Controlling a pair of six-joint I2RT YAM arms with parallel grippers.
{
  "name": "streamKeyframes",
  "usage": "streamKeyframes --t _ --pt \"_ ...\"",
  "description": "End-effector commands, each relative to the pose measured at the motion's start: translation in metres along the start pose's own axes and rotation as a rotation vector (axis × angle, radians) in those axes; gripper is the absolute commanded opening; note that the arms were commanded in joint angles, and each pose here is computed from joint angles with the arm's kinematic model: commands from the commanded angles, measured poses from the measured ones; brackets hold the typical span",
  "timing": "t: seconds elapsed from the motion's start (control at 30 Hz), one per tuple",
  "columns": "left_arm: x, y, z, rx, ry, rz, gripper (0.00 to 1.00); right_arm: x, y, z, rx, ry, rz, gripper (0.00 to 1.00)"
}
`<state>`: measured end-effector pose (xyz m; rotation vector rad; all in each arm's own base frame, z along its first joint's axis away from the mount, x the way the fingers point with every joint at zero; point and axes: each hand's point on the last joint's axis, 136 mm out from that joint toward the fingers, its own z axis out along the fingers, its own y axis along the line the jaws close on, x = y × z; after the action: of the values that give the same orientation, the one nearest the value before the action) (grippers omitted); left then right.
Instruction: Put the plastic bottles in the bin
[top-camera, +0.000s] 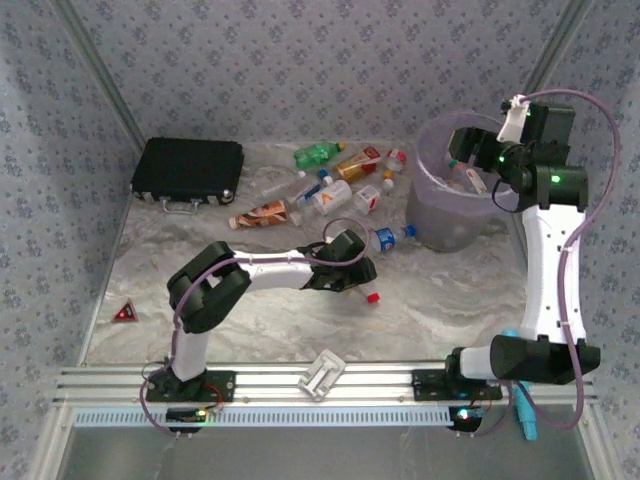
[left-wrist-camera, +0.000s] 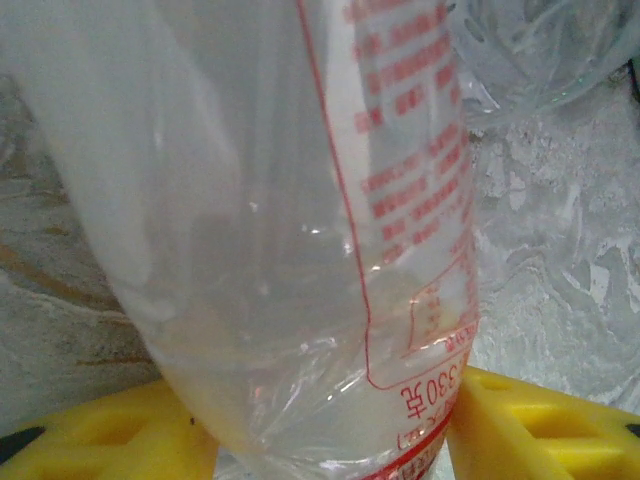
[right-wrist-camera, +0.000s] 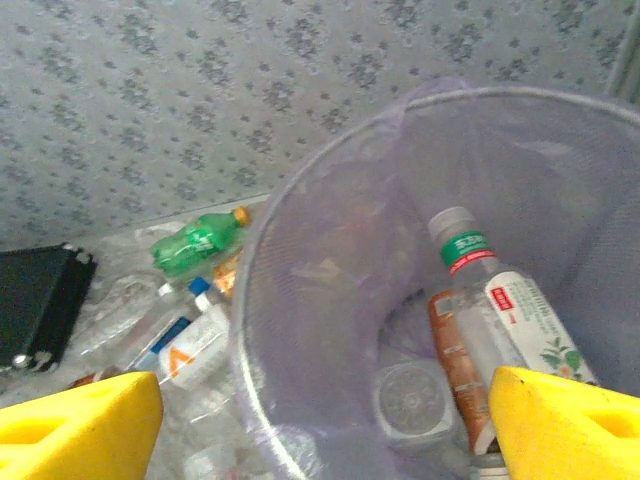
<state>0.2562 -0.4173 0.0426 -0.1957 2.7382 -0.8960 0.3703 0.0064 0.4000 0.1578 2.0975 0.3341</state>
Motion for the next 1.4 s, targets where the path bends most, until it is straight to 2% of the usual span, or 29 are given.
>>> streamKeyframes --t 0.0,0.2,0.37,0.5,0.57,0.7,0.8,0.93,1.17,1.37 --pt "-0.005 -0.003 -0.012 -0.006 -0.030 0.059 0.55 0.013 0.027 -0.020 -0.104 0.007 -0.002 0.86" --pt "-0.019 -0.012 -0.045 0.035 -0.075 0.171 0.51 0.044 0.078 -0.050 -0.369 0.038 -0.010 0.88" --pt "-0.037 -0.005 -0.078 0.065 -0.116 0.211 0.43 0.087 0.122 -0.047 -0.563 0.177 -0.050 0.88" --pt "-0.049 0.004 -0.102 0.128 -0.156 0.264 0.42 0.123 0.144 -0.025 -0.614 0.290 -0.078 0.88" --pt "-0.052 0.009 -0.115 0.145 -0.173 0.331 0.43 0.138 0.152 -0.011 -0.625 0.320 -0.070 0.87" --pt "-0.054 0.018 -0.144 0.185 -0.196 0.413 0.44 0.157 0.175 0.011 -0.710 0.371 -0.024 0.87" --pt "-0.053 0.022 -0.163 0.276 -0.194 0.442 0.47 0.167 0.189 0.027 -0.723 0.424 -0.010 0.87" --pt "-0.057 0.028 -0.188 0.408 -0.208 0.419 0.47 0.183 0.209 0.044 -0.752 0.492 -0.016 0.86" --pt "-0.054 0.019 -0.214 0.558 -0.223 0.436 0.47 0.206 0.264 0.051 -0.917 0.581 -0.068 0.85" --pt "-0.048 0.006 -0.224 0.642 -0.207 0.463 0.47 0.216 0.277 0.075 -0.925 0.631 -0.088 0.84"
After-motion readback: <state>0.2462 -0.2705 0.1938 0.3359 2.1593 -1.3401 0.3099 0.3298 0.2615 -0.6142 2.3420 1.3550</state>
